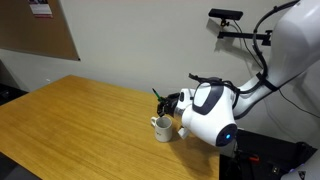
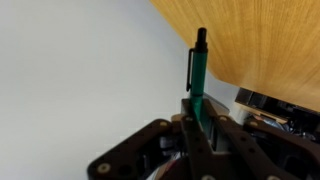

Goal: Put the green pen inside the white mug

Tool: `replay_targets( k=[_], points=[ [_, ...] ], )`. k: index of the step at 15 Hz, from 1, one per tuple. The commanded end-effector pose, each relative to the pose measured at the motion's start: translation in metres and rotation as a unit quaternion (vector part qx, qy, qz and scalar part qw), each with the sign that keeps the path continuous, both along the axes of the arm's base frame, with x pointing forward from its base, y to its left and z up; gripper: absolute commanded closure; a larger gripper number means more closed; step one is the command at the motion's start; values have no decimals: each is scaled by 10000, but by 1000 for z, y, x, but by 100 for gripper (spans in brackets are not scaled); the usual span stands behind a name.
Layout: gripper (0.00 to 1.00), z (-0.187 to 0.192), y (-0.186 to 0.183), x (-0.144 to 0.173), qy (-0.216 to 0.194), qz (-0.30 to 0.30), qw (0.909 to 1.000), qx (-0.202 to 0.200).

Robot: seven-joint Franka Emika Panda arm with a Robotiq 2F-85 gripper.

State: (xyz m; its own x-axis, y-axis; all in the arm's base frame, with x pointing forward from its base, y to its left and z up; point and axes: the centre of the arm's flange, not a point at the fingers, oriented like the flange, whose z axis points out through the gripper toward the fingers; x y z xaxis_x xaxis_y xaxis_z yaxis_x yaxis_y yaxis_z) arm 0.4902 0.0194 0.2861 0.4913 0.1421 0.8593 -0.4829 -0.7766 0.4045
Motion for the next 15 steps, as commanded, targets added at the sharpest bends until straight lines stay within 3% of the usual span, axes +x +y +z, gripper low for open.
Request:
replay_targets(
  k=[1, 15],
  points=[
    [97, -15, -3, 12, -269, -3, 9996, -44],
    [97, -47, 3, 17, 63, 96, 9999, -4]
  ],
)
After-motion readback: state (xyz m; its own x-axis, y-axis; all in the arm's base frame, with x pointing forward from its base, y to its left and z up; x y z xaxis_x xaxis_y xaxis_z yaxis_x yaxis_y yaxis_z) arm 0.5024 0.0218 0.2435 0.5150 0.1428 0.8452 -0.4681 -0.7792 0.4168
